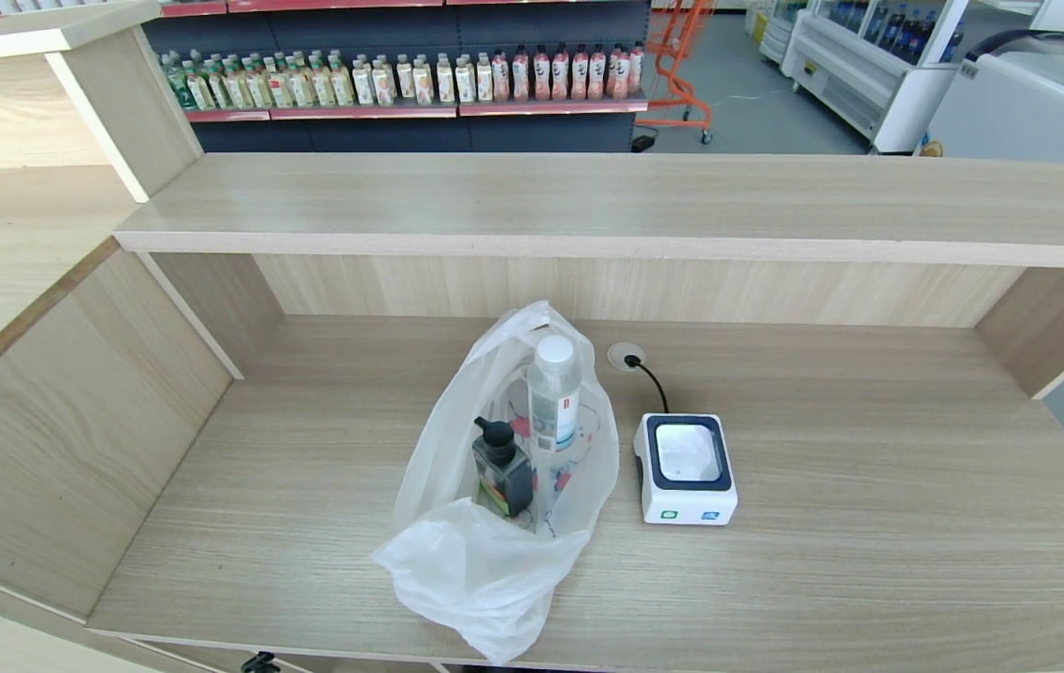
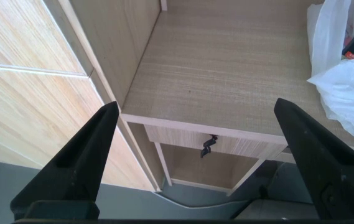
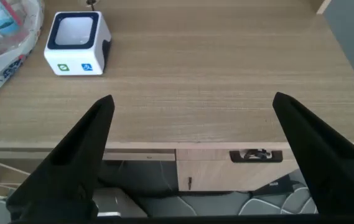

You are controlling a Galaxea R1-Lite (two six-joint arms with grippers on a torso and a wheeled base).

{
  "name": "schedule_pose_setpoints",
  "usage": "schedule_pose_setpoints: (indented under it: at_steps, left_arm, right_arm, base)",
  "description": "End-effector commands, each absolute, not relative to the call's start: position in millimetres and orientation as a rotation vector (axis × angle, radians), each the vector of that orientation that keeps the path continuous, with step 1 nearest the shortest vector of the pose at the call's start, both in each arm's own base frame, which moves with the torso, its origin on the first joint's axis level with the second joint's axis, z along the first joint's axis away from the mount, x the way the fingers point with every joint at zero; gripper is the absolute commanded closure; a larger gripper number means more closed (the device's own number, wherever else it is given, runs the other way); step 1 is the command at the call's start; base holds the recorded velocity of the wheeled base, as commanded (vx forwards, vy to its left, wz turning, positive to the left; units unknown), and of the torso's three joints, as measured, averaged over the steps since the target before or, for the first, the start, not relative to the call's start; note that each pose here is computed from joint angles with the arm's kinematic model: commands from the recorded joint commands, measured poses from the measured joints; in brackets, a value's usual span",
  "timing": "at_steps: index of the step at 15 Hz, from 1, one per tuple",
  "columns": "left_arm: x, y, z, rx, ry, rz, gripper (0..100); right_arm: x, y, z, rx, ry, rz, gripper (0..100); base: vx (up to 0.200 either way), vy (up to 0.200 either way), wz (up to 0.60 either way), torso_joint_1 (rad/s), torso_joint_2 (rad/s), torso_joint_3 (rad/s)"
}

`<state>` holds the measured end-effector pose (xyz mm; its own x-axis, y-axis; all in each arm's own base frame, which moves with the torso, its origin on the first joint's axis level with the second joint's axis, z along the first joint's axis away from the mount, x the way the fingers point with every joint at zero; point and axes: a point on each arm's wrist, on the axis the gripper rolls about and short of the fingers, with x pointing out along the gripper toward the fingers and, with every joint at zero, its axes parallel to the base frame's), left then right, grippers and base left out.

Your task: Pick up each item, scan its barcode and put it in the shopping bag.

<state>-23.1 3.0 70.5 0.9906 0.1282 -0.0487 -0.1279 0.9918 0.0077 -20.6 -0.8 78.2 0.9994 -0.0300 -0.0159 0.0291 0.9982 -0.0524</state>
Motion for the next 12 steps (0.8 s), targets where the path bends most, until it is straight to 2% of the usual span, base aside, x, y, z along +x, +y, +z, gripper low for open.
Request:
schedule_pose_setpoints:
  at_steps: [1,6,7,12]
  left_arm:
    - [-23.1,3.0,70.5,0.005,0.049,0.129,0]
    - [-23.1,3.0,70.5,0.005,0.049,0.129,0]
    - [-23.1,3.0,70.5,0.005,0.049,0.129,0]
    - [-23.1,3.0,70.5,0.005,0.049,0.129,0]
  right_arm:
    - [-22.8,-0.6,76.6,-0.043,-0.010,-0.025,0]
    - [-22.8,-0.6,76.4,-0.035,-0.009,-0.025,0]
    - [-22.8,-0.6,76.4,-0.034,-0.009,-0.025,100]
    - [-22.8,-0.6,76.3,-0.032,-0.007,-0.025,100]
  base:
    - [0.000,0.000,0.00,0.000,0.00,0.000]
    - [0.000,0.000,0.00,0.000,0.00,0.000]
    - [0.000,0.000,0.00,0.000,0.00,0.000]
    - [0.000,0.000,0.00,0.000,0.00,0.000]
